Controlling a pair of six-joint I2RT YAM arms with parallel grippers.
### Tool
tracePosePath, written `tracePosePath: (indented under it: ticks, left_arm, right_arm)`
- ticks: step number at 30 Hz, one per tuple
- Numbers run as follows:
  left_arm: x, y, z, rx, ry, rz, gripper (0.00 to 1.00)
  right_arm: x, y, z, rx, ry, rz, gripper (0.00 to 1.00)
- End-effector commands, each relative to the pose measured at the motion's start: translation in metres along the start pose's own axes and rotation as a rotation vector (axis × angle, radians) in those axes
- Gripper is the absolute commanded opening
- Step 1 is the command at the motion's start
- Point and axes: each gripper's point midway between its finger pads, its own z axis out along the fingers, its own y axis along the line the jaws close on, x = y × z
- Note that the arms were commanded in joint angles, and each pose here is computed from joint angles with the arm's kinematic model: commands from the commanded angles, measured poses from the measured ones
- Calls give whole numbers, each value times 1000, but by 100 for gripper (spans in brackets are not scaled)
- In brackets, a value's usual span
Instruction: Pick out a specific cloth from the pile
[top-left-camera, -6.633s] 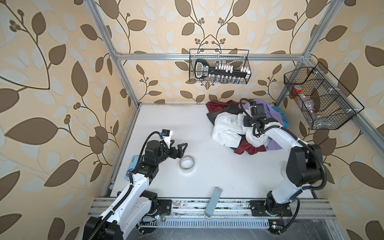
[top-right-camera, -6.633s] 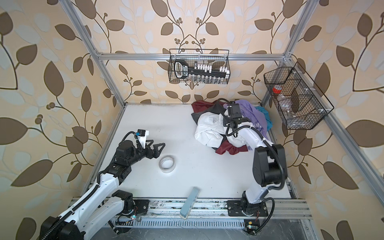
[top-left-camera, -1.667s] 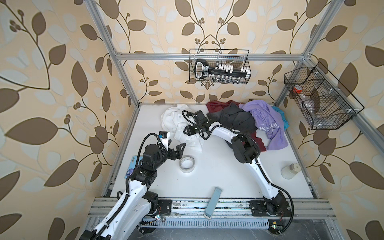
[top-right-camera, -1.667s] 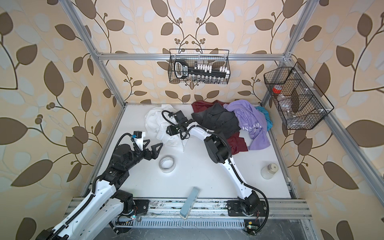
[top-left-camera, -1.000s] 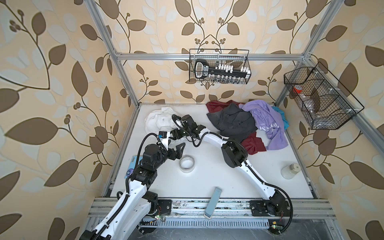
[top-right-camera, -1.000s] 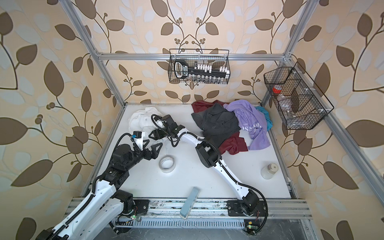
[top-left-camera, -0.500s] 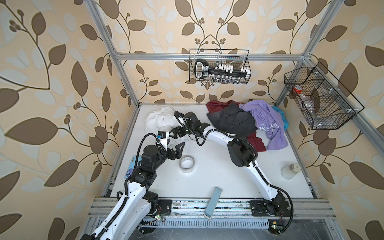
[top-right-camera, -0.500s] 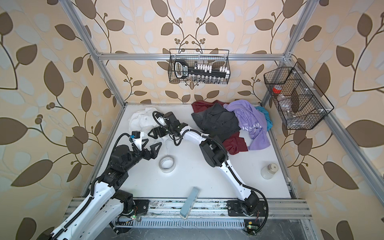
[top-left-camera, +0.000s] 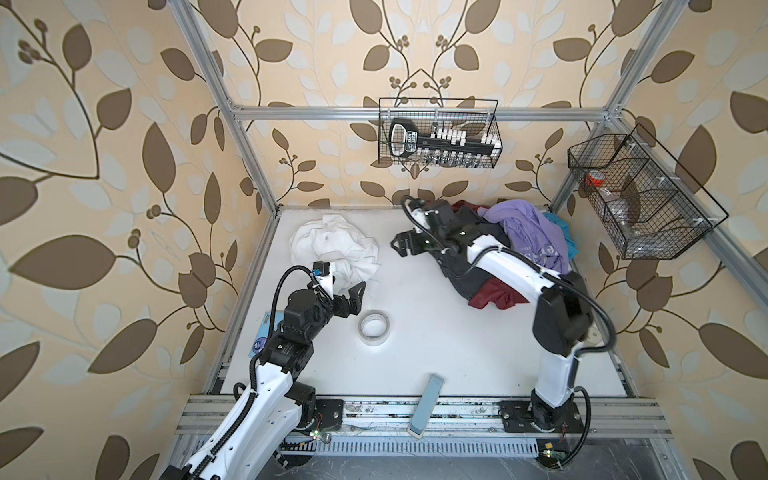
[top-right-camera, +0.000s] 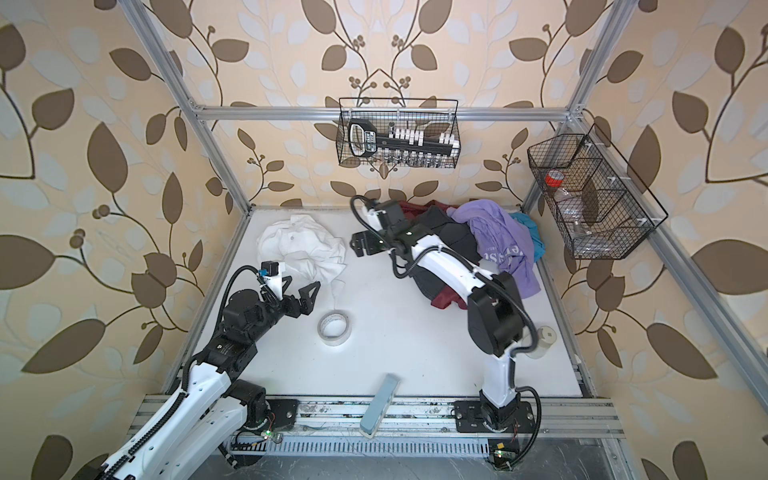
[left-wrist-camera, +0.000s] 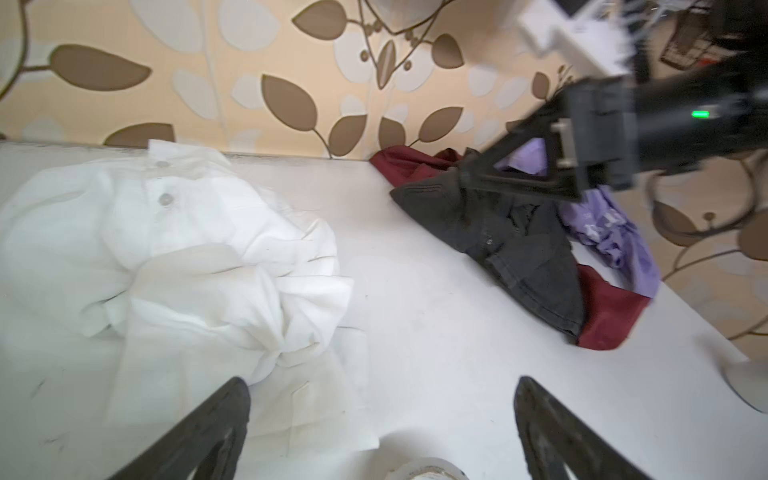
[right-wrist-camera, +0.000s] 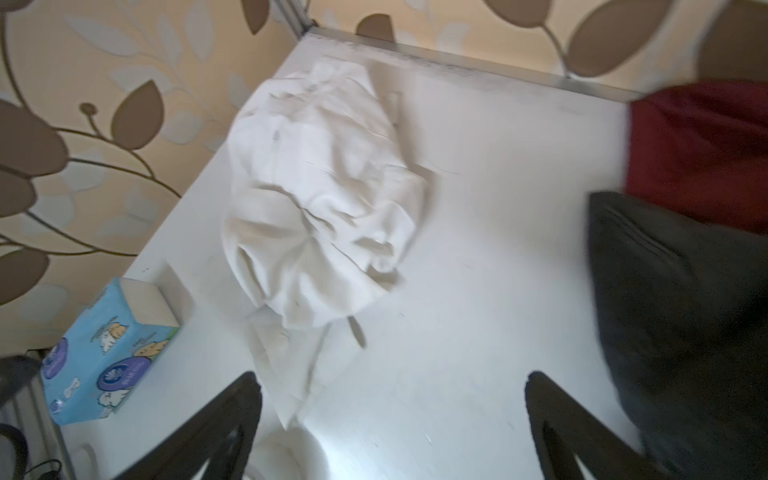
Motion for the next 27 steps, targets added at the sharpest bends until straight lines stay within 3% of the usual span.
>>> tracePosePath:
  ticks: [1, 5, 8, 11, 15, 22, 27]
  left_arm:
    - [-16, 39, 2, -240, -50, 18, 99]
    - [-3, 85, 8, -494, -55, 16, 99]
    - [8, 99, 25, -556, -26, 90, 97]
    - [25, 108, 46, -573, 10, 126, 95]
    - [36, 135, 53, -717, 4, 181, 96]
    - [45, 145, 63, -720, -47, 191, 99]
    - [51, 150, 62, -696, -8, 141, 99]
  right_arm:
    - [4, -59, -62, 187, -77, 17, 100]
    - [23, -126, -130, 362, -247, 41, 100]
    - [39, -154, -169, 461, -413, 0, 100]
    - [65, -179, -188, 539, -499, -24, 100]
    - [95, -193, -189, 603, -564, -28, 100]
    - [140, -241, -163, 722, -478, 42, 100]
    - [142, -253, -149, 612, -519, 96, 99]
